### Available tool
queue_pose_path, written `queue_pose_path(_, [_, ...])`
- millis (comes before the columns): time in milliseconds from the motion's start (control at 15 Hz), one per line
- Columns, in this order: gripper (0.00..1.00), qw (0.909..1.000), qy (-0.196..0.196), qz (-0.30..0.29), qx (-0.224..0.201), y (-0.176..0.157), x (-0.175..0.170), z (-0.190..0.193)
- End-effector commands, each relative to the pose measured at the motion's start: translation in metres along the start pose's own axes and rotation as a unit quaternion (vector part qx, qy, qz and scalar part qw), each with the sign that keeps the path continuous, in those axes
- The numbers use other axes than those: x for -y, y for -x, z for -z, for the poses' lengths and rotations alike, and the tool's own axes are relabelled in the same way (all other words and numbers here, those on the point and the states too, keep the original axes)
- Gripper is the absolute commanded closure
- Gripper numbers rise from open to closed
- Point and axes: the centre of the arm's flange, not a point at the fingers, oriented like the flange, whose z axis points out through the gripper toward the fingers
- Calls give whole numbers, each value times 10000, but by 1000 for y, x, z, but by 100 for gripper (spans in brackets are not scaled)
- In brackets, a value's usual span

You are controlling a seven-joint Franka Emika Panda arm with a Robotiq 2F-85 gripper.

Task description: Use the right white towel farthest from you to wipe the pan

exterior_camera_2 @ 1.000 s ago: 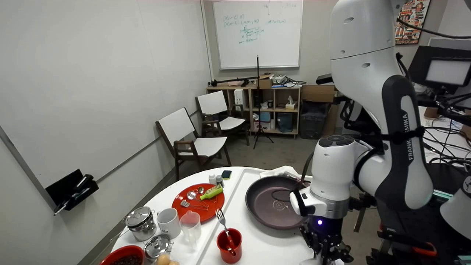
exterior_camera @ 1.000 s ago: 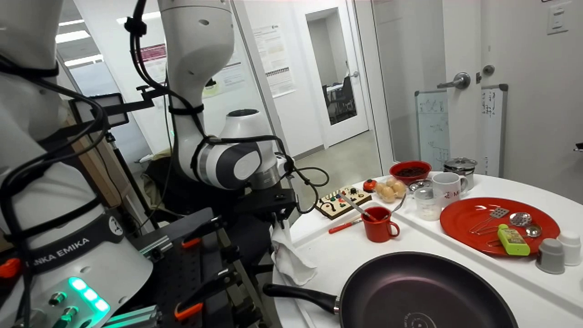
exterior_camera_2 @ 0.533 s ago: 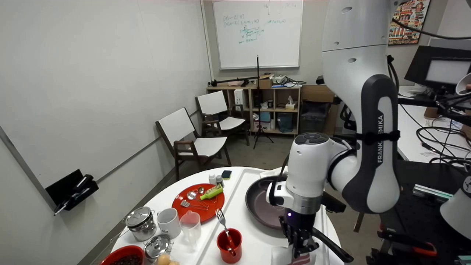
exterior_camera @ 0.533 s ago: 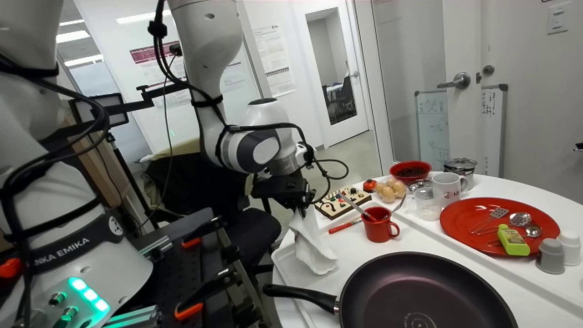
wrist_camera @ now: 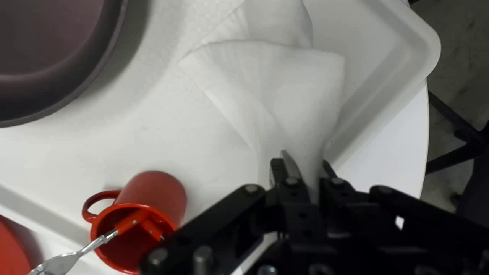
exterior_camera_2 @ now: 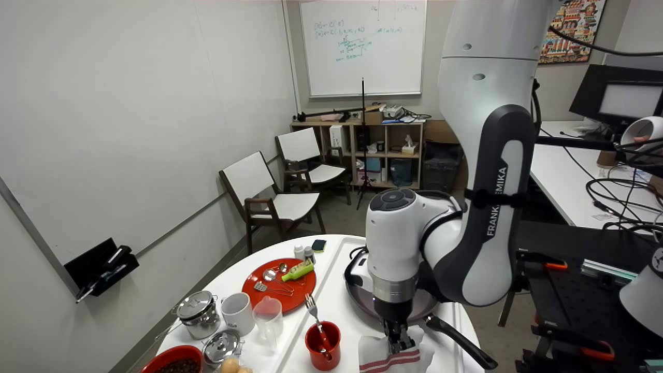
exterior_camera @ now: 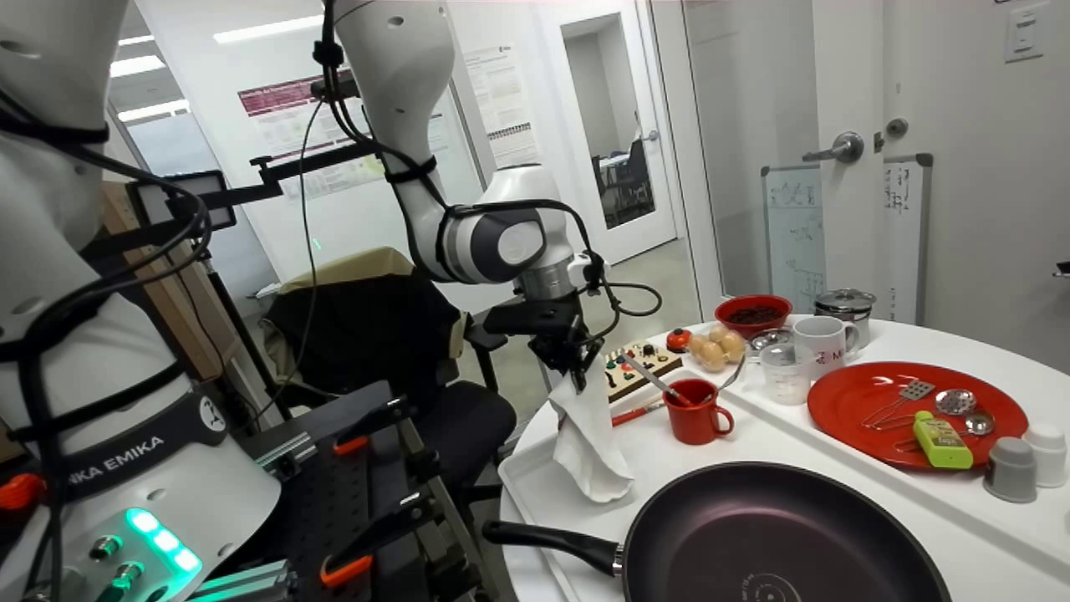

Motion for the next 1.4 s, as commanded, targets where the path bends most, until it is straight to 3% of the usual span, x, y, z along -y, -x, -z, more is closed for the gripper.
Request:
queue_pose_path(0, [98,9986,64,-380,362,-24,-6,-1])
queue_pose_path(533, [98,9949,110,-687,725,-33,-13,-1])
queue_pose_path(600, [68,9945,137,-720,752,-33,-14,-2])
queue_pose_path(733, [60,9936,154,-784,803,-33,-15,-3])
queue_pose_path(1267, [1,9925,222,-857,839,-28,-16,-4])
queue_pose_path(1333, [0,9925,225,-863,841,-27,-16,-4])
